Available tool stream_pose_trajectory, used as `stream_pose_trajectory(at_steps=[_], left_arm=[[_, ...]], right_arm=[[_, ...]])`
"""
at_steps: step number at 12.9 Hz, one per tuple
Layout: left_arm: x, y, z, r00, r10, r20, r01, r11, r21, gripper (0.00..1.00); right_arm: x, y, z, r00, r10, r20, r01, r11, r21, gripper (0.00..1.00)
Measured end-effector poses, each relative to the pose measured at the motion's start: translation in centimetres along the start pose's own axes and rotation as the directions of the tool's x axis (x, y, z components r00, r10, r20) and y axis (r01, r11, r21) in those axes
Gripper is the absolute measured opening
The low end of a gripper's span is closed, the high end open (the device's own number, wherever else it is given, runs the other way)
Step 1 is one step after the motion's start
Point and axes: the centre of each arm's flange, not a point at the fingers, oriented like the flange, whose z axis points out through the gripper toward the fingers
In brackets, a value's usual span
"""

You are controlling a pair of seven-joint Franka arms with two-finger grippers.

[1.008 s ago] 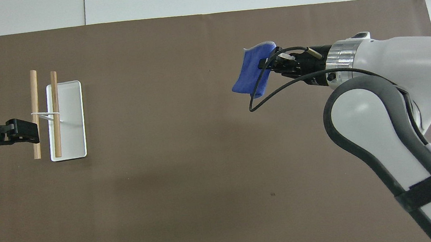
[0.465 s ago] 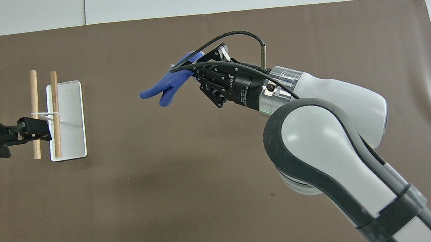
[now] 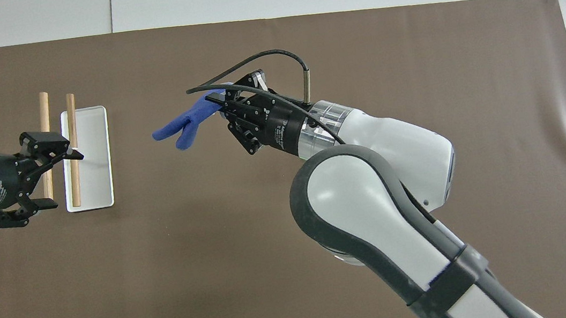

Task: Right arm passes towel to left arm to hang
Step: 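Carry the towel toward the rack while the left gripper reaches out, then close the left gripper on the towel held by the right gripper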

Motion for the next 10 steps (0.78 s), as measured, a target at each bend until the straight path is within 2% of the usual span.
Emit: stream_pose_trajectory(at_steps=[3, 5, 8, 10], left_arm=[[-0.7, 0.9, 0.6, 0.983, -0.185, 0.003, 0.184, 0.981, -0.067, 1.0], [-2.2, 1.8, 1.9, 0.956, -0.295, -0.007, 0.292, 0.95, -0.113, 1.0], [-5.4, 3.3, 3.6, 0.937, -0.348, -0.012, 0.342, 0.925, -0.167, 1.0], [-6.2, 4.0, 3.6, 0.928, -0.374, -0.012, 0.363, 0.908, -0.207, 1.0]], right_arm=[[0.2, 0.6, 0.5, 0.997, 0.08, 0.019, -0.081, 0.997, 0.017, 0.04], [0.0, 1.2, 0.7, 0.993, 0.119, 0.004, -0.119, 0.992, 0.04, 0.04], [-1.6, 2.8, 1.7, 0.993, 0.116, -0.002, -0.116, 0.993, 0.033, 0.04], [-2.0, 3.0, 1.9, 0.994, 0.113, 0.001, -0.113, 0.993, 0.03, 0.04]])
